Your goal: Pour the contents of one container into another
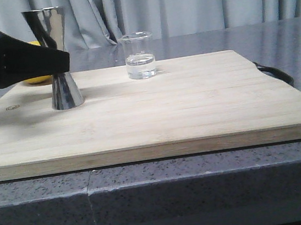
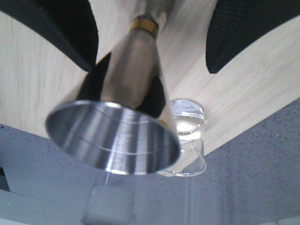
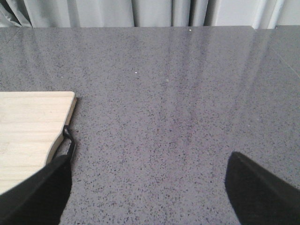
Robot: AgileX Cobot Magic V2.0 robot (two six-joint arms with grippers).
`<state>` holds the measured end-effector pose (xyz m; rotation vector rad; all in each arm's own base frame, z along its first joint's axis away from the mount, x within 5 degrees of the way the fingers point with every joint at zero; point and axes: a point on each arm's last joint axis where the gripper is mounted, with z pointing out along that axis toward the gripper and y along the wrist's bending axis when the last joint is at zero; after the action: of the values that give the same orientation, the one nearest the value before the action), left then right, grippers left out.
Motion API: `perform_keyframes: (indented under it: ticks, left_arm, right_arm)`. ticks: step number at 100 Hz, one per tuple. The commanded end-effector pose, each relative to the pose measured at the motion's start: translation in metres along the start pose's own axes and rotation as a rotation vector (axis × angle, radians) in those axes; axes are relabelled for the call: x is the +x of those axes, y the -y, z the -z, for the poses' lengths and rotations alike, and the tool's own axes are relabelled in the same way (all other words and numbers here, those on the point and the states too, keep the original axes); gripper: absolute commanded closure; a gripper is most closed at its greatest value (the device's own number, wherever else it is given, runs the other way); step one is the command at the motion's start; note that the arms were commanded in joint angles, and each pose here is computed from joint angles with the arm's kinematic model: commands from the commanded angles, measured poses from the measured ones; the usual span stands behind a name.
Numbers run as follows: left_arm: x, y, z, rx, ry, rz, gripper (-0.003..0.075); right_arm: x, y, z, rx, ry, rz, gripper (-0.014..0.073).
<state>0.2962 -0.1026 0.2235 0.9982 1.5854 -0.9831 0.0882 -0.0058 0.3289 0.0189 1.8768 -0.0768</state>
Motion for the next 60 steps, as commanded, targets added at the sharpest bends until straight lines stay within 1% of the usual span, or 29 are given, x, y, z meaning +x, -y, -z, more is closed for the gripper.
perform_keyframes:
  ticks: [1,19,60]
  left_arm:
    - [-0.0285,0.0065,-0.0024,0.034,0.16,-0.028,0.0272]
    - [-0.0277,0.0079,-0.0092,0.04,0.175,-0.027,0.0272]
    - [-0.0292,0.0068,-0.0089,0.029,0.192,-0.018,0.0281]
  right_arm:
    - [-0.0157,0.0015,0.002,0.013,0.084,0.01,-0.0002]
    - [-0.0155,0.0017,0.002,0.016,0.082,0.015,-0.0002]
    - [-0.0154,0.0018,0.002,0.016,0.08,0.01,-0.0002]
